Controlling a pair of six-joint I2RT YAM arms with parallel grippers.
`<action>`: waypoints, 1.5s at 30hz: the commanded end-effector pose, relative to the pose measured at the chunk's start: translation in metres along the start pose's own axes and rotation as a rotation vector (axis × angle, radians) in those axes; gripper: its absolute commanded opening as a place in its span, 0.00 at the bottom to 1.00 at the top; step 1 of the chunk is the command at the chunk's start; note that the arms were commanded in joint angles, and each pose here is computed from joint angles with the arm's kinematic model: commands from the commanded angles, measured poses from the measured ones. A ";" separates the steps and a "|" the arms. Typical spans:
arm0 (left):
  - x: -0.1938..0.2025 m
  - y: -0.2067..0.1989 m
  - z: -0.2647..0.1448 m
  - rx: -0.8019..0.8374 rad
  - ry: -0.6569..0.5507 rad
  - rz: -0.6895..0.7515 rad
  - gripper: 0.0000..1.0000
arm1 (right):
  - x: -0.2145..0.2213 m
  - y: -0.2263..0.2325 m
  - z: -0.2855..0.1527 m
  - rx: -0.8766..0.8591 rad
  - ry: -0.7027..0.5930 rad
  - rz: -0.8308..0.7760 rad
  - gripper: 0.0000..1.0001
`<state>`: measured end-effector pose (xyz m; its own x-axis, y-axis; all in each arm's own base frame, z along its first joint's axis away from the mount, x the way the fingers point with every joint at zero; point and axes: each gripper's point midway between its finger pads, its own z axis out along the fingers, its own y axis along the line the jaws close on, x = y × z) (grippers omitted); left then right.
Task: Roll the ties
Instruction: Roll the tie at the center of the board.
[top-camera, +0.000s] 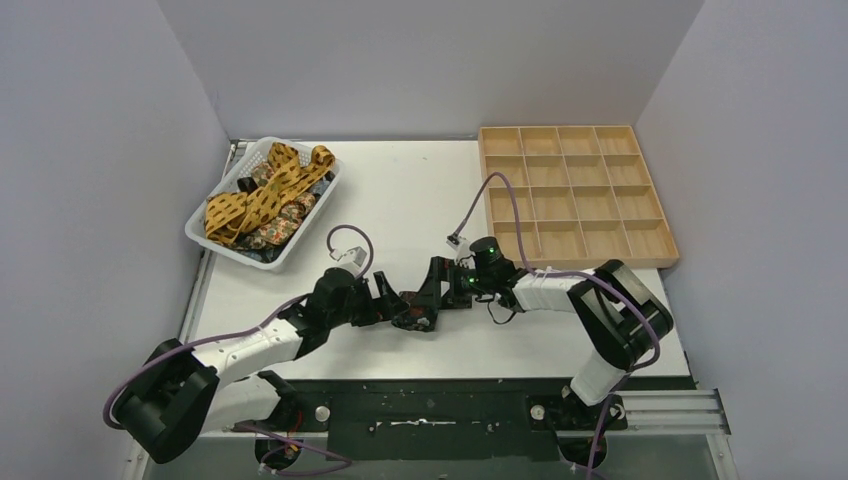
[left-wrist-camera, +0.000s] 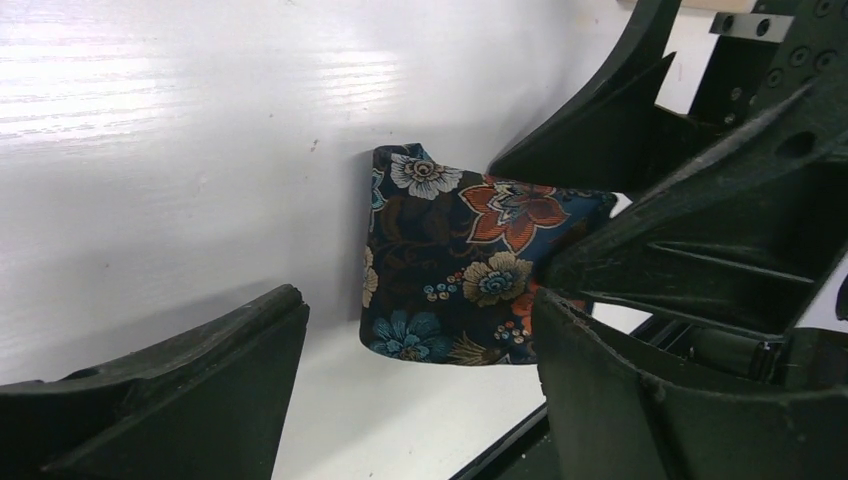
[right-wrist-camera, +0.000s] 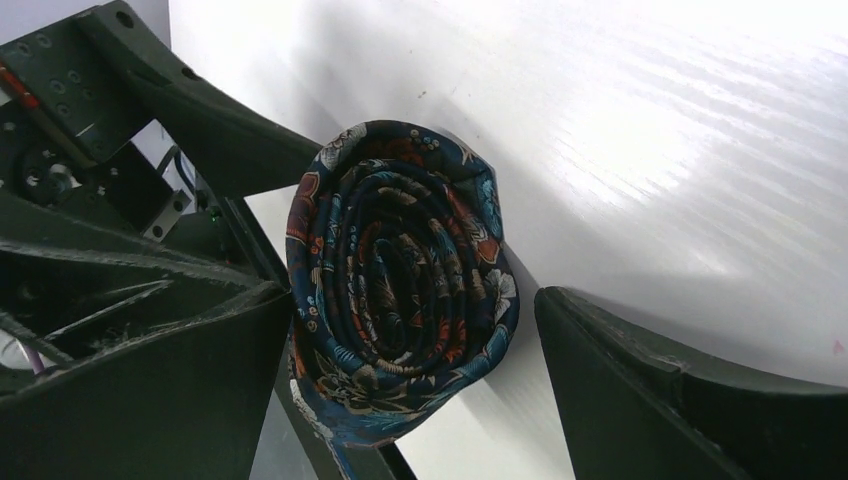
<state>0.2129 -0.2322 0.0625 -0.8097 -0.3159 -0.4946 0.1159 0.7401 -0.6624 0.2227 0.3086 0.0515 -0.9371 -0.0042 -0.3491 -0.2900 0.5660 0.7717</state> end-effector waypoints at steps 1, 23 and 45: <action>-0.004 -0.006 0.007 0.046 -0.007 0.023 0.77 | -0.014 0.018 0.008 -0.078 -0.007 -0.065 1.00; 0.028 0.030 0.019 -0.024 0.064 -0.003 0.55 | 0.010 0.000 0.028 -0.049 0.119 -0.142 0.71; 0.034 0.038 0.015 -0.025 0.028 -0.048 0.42 | 0.014 0.018 0.031 -0.104 0.139 -0.172 0.17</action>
<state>0.2052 -0.2375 0.0285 -0.8274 -0.3370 -0.4493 0.1039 0.6943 -0.7122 0.2065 0.3391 0.0398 -0.8936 -0.2140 -0.3947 -0.4484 0.4671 0.7621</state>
